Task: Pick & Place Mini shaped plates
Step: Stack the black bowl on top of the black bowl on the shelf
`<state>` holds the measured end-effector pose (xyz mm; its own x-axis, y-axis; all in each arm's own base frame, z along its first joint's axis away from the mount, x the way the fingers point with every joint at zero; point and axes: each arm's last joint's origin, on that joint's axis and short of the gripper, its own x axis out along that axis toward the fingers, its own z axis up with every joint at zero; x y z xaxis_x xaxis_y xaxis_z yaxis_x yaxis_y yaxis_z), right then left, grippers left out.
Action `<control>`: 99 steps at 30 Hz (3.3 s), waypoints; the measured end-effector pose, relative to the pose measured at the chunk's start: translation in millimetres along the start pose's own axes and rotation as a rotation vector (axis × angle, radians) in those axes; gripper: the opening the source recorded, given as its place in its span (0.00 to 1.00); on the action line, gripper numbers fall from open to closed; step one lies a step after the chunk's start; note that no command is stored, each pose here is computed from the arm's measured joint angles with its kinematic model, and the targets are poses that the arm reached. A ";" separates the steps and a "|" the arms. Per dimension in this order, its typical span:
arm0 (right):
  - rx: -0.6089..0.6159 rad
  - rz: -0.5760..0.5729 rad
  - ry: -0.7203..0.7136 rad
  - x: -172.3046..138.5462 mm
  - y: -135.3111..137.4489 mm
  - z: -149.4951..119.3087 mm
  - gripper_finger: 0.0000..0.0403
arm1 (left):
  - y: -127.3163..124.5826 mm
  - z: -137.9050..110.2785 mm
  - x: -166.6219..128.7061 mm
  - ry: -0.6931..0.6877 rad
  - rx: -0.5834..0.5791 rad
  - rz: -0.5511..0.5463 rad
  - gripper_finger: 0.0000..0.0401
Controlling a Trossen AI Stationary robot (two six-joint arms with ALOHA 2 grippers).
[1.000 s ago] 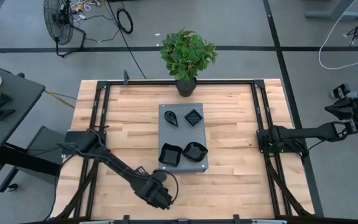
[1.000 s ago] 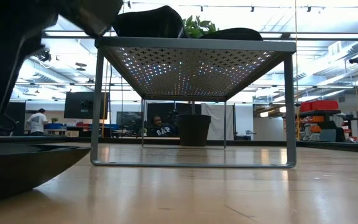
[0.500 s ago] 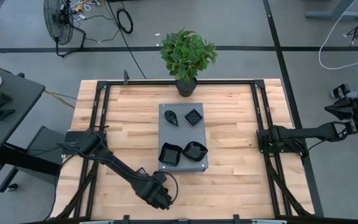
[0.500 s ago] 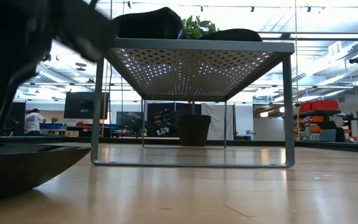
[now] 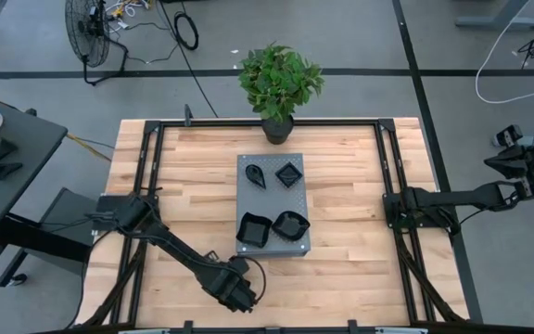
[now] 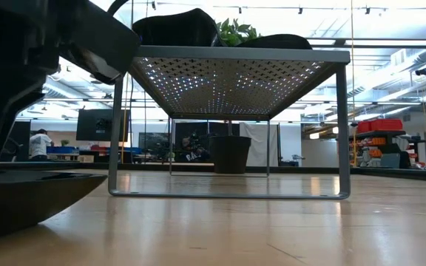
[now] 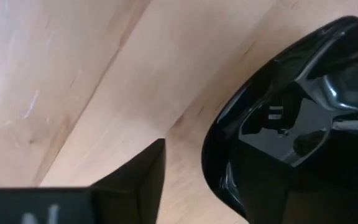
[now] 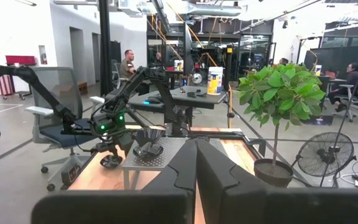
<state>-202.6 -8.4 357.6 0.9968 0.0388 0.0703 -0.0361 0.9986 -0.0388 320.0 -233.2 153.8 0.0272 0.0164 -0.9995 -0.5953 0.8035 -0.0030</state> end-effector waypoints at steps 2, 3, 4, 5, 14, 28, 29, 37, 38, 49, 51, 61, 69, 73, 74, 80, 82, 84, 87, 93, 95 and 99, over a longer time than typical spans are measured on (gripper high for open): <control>0.000 0.000 0.000 0.0 0.1 -0.1 0.04 | 0.0 -0.1 0.0 0.004 0.006 0.000 0.40; 0.000 0.000 0.000 0.1 0.1 0.0 0.04 | 0.0 -0.1 0.0 0.004 0.007 0.000 0.37; 0.000 0.000 0.000 -0.1 0.1 -0.1 0.04 | 0.1 -0.1 -0.3 0.004 0.009 -0.001 0.35; 0.000 0.000 0.000 0.1 0.0 -0.1 0.04 | 0.1 -0.1 -0.7 0.003 0.010 -0.002 0.32; 0.000 0.000 0.000 0.0 0.0 0.0 0.04 | 0.2 -0.2 -1.8 0.005 0.010 -0.005 0.10; 0.000 0.000 0.000 0.0 0.0 0.0 0.04 | 0.3 0.0 -4.8 0.009 0.030 -0.016 0.03; 0.000 0.000 0.000 -0.1 0.0 -0.1 0.04 | 0.2 -0.1 -4.8 0.012 0.031 -0.017 0.03; 0.000 0.000 0.000 0.0 0.0 0.0 0.04 | 5.0 -0.8 -19.6 0.022 0.057 -0.038 0.01; 0.000 0.000 0.000 0.0 0.0 0.0 0.04 | 6.6 -0.7 -23.0 0.021 0.056 -0.039 0.02; 0.000 0.000 0.000 0.0 0.0 0.0 0.04 | 23.5 1.8 -65.4 -0.014 0.056 -0.102 0.01; 0.000 0.000 0.000 0.1 0.0 0.0 0.04 | 27.2 1.6 -75.3 -0.041 0.052 -0.118 0.01; 0.000 0.000 0.000 0.0 0.1 0.0 0.04 | 58.3 3.8 -139.2 -0.222 -0.014 -0.255 0.01; 0.000 0.000 0.000 0.0 0.0 0.0 0.04 | 78.6 24.7 -176.4 -0.434 0.078 -0.374 0.01; 0.000 0.000 -0.001 0.0 0.0 0.0 0.04 | 85.3 46.5 -186.6 -0.540 0.159 -0.413 0.01; 0.000 0.000 0.000 0.0 0.1 -0.1 0.04 | 86.7 53.0 -188.3 -0.564 0.175 -0.423 0.01; 0.000 0.000 0.000 -0.1 0.1 -0.1 0.04 | 98.6 88.7 -195.0 -0.628 0.291 -0.506 0.01; 0.000 0.000 0.000 0.0 0.1 0.0 0.04 | 104.4 99.7 -196.4 -0.629 0.315 -0.540 0.01; 0.000 0.000 -0.001 -0.1 0.1 0.0 0.04 | 112.4 110.8 -196.9 -0.617 0.329 -0.573 0.01; 0.000 0.000 0.000 0.1 0.1 0.0 0.04 | 124.6 125.8 -197.7 -0.612 0.350 -0.610 0.01; 0.000 0.000 0.000 0.0 0.1 0.0 0.04 | 151.7 151.6 -197.3 -0.614 0.348 -0.630 0.01; 0.000 0.000 0.000 0.0 0.0 0.0 0.04 | 160.3 159.1 -197.4 -0.615 0.328 -0.641 0.01; 0.000 0.000 0.000 0.0 0.1 0.0 0.04 | 174.2 171.5 -198.9 -0.649 0.314 -0.646 0.01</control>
<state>-202.6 -8.3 357.6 0.9968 0.0388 0.0704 -0.0361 0.9986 -0.0389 348.5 5.6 357.4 0.7680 -0.2348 -0.5959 -0.0707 0.8936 -0.4432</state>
